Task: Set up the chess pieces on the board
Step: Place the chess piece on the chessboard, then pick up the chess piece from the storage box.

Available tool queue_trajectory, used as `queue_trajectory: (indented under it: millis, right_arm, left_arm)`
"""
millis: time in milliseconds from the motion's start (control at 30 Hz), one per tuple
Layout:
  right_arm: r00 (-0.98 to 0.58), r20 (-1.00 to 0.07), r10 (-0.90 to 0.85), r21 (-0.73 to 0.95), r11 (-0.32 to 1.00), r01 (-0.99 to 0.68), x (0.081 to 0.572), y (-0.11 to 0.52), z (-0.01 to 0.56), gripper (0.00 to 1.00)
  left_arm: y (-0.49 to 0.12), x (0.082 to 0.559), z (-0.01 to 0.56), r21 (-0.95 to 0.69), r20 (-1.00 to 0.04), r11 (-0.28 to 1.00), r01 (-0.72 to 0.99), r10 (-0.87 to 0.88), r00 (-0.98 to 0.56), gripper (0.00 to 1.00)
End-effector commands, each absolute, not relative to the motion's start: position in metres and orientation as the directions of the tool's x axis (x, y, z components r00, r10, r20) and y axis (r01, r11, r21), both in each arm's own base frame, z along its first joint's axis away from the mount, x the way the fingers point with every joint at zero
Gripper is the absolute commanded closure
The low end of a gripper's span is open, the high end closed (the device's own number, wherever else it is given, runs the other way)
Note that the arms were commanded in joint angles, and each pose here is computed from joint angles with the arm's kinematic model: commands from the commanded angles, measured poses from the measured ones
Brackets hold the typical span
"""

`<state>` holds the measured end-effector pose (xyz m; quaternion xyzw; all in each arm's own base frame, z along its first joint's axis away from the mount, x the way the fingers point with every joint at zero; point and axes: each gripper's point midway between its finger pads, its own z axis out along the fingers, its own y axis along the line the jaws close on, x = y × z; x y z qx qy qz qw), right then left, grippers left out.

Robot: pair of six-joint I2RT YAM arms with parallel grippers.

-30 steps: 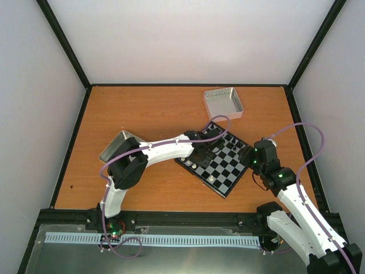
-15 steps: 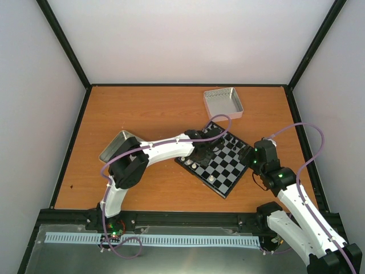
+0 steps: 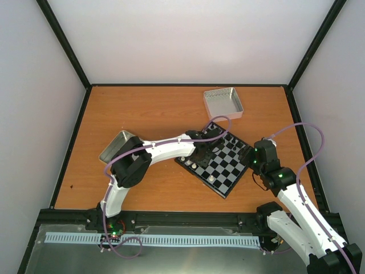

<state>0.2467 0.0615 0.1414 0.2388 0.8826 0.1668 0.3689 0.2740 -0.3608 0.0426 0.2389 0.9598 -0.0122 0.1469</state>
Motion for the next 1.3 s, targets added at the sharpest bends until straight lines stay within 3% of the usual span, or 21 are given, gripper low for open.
queue_trajectory:
  millis: [0, 333, 600, 767, 900, 1100, 1267]
  right_arm:
    - [-0.604, -0.58, 0.547, 0.468, 0.83, 0.302, 0.248, 0.06, 0.142, 0.39]
    - [-0.608, -0.576, 0.546, 0.467, 0.83, 0.304, 0.249, 0.061, 0.14, 0.39]
    - [-0.609, -0.575, 0.547, 0.47, 0.83, 0.302, 0.249, 0.062, 0.14, 0.39]
    - [-0.612, -0.573, 0.545, 0.467, 0.831, 0.302, 0.249, 0.062, 0.139, 0.39]
    - [-0.612, -0.574, 0.544, 0.467, 0.832, 0.3, 0.25, 0.062, 0.14, 0.39]
    - [-0.616, -0.572, 0.542, 0.466, 0.833, 0.299, 0.25, 0.063, 0.139, 0.39]
    - [-0.622, -0.57, 0.537, 0.464, 0.835, 0.296, 0.251, 0.064, 0.137, 0.39]
  left_arm:
    - [-0.359, 0.281, 0.05, 0.061, -0.292, 0.883, 0.465, 0.461, -0.838, 0.87]
    - [-0.36, 0.287, 0.081, 0.037, -0.345, 0.886, 0.462, 0.445, -0.826, 0.75]
    - [-0.344, 0.308, 0.153, -0.072, -0.499, 0.905, 0.42, 0.332, -0.8, 0.7]
    - [-0.287, 0.333, 0.178, -0.076, -0.574, 0.963, 0.257, 0.168, -0.802, 0.66]
    - [-0.218, 0.348, 0.176, -0.126, -0.573, 0.991, 0.04, -0.04, -0.819, 0.63]
    - [-0.114, 0.351, 0.161, -0.237, -0.57, 0.94, -0.246, -0.339, -0.748, 0.62]
    - [-0.068, 0.338, 0.141, -0.332, -0.544, 0.871, -0.363, -0.491, -0.681, 0.66]
